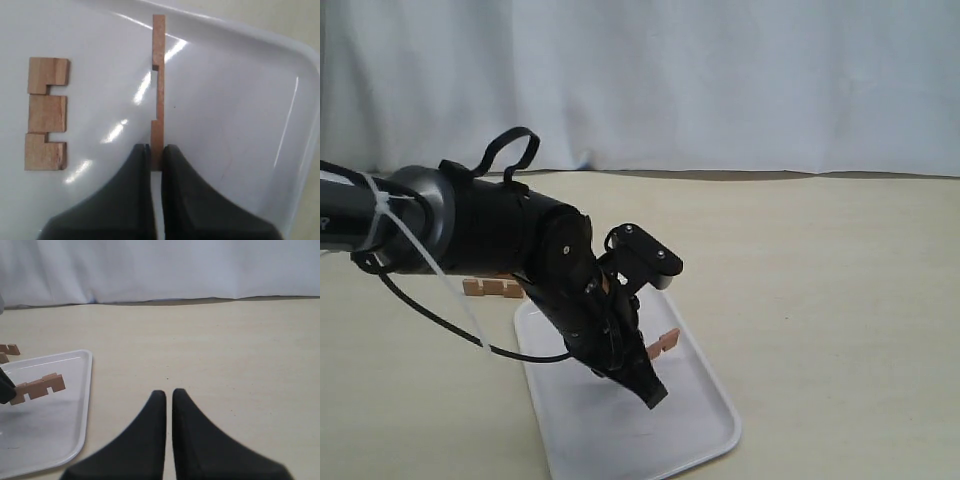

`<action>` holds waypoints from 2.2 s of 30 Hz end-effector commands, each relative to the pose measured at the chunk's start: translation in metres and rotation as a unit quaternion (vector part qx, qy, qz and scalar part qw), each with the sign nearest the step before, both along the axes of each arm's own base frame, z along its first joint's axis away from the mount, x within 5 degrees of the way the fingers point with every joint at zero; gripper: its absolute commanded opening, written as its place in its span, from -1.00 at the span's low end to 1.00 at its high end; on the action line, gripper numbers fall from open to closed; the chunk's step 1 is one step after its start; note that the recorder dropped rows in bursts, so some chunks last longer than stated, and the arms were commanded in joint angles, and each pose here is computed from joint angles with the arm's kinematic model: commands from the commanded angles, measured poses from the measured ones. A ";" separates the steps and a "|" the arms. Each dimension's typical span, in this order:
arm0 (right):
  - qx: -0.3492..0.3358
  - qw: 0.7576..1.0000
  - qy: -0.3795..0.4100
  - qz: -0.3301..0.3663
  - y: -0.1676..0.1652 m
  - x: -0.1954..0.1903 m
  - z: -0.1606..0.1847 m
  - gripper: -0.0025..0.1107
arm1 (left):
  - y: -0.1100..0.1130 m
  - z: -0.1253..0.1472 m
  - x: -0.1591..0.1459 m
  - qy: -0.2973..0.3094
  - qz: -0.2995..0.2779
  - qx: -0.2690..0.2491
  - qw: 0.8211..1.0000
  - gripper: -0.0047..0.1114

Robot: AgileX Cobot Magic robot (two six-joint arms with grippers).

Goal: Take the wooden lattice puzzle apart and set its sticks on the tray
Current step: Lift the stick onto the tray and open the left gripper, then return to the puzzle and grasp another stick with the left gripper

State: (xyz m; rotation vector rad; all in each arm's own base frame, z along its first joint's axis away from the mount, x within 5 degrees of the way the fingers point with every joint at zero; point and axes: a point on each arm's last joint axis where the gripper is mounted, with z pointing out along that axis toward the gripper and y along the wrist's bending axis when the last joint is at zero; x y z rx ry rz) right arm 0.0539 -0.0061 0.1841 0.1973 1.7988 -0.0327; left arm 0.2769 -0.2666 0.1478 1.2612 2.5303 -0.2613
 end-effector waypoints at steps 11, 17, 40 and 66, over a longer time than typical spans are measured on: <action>-0.001 1.000 -0.004 0.001 0.000 0.000 0.000 -0.88 | 0.011 0.037 0.005 -0.091 -0.033 0.023 0.995 0.05; -0.001 1.000 -0.004 0.001 0.000 0.000 0.000 -0.88 | 0.054 0.058 0.031 -0.125 0.043 0.049 0.990 0.06; -0.001 1.000 -0.004 0.001 0.000 0.000 0.000 -0.88 | 0.120 -0.009 0.090 -0.120 0.032 0.114 0.986 0.06; -0.001 1.000 -0.004 0.001 0.000 0.000 0.000 -0.88 | 0.133 -0.039 0.105 -0.115 0.088 0.073 0.987 0.05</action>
